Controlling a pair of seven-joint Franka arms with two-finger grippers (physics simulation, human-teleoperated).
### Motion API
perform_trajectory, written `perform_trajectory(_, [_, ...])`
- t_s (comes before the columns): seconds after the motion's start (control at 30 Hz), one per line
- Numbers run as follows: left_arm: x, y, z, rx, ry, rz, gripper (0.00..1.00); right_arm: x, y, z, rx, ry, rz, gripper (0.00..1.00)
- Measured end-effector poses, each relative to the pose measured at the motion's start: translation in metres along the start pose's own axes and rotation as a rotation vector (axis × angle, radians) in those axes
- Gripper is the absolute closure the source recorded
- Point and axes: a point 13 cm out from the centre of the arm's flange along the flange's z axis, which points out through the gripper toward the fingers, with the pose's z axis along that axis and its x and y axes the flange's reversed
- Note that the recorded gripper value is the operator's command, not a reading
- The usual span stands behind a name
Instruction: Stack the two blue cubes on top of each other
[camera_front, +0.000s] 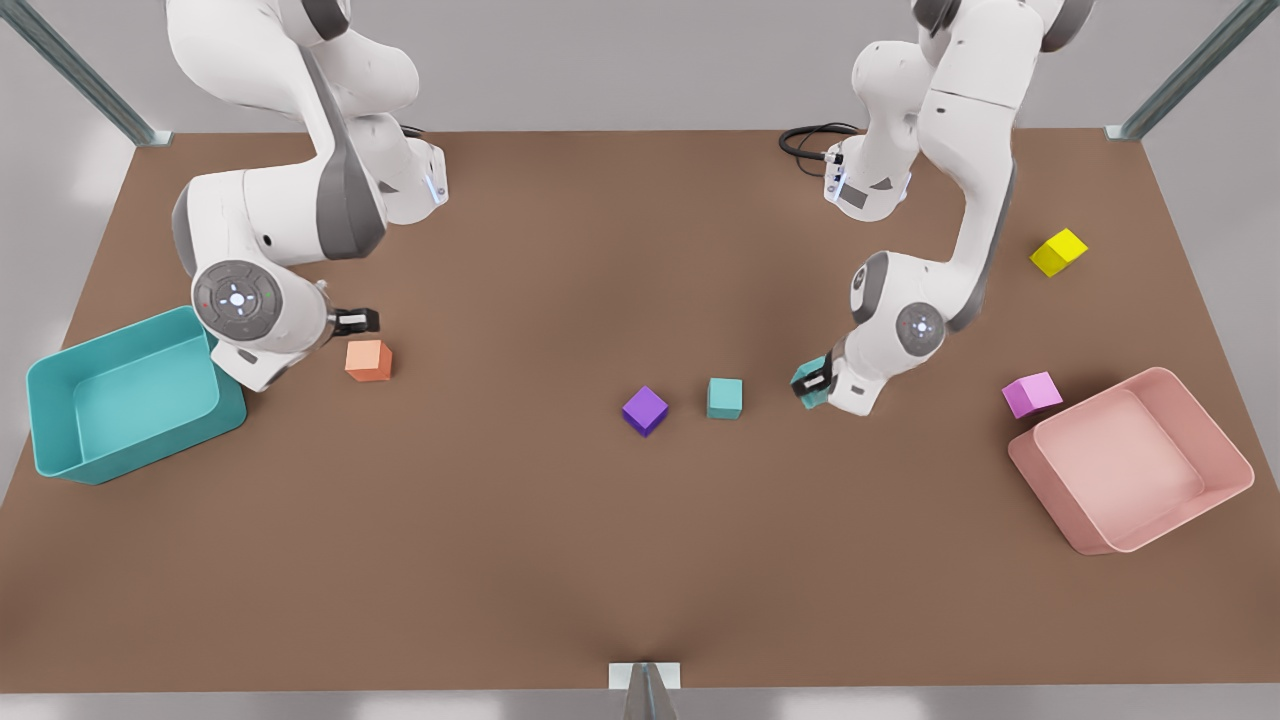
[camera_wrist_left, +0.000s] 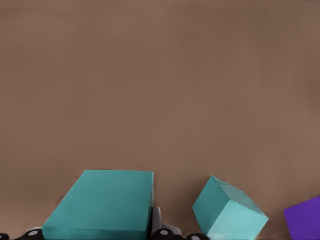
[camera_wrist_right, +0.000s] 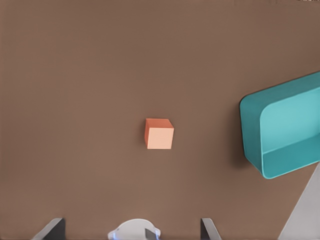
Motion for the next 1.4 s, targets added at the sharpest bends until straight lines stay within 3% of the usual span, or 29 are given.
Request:
perform_trajectory(0.13, [0.046,-0.095,0.007,-0.057,0.024,0.169,0.36,-0.002,-0.001,-0.001,0.002,-0.007,-0.025,0.00])
perform_trajectory(0.53, [0.049,-0.105,0.055,-0.167,0.083,0.065,0.35,-0.007,-0.005,-0.002,0.005,-0.027,-0.072,0.00])
perform_trajectory(0.57, [0.051,-0.105,0.058,-0.172,0.088,0.057,0.26,-0.007,-0.005,-0.002,0.005,-0.028,-0.076,0.00])
perform_trajectory(0.6, [0.052,-0.105,0.060,-0.174,0.091,0.049,0.00,-0.008,-0.004,-0.002,0.004,-0.028,-0.079,0.00])
perform_trajectory(0.87, [0.047,-0.112,0.052,-0.164,0.086,-0.006,0.00,-0.009,-0.008,0.001,-0.002,-0.023,-0.089,0.00])
perform_trajectory(1.1, [0.024,-0.142,-0.059,-0.136,0.029,-0.025,0.00,-0.007,-0.010,-0.003,0.005,-0.033,-0.095,0.00])
perform_trajectory(1.17, [-0.026,-0.116,-0.123,-0.123,-0.009,-0.076,0.00,-0.007,-0.011,-0.003,0.005,-0.032,-0.096,0.00])
perform_trajectory(1.27, [-0.112,0.005,-0.229,-0.153,-0.061,-0.191,0.00,-0.007,-0.010,-0.002,0.005,-0.030,-0.098,0.00])
perform_trajectory(1.4, [-0.063,0.102,-0.299,-0.240,-0.041,-0.172,0.00,-0.008,-0.010,-0.001,0.006,-0.028,-0.100,0.00])
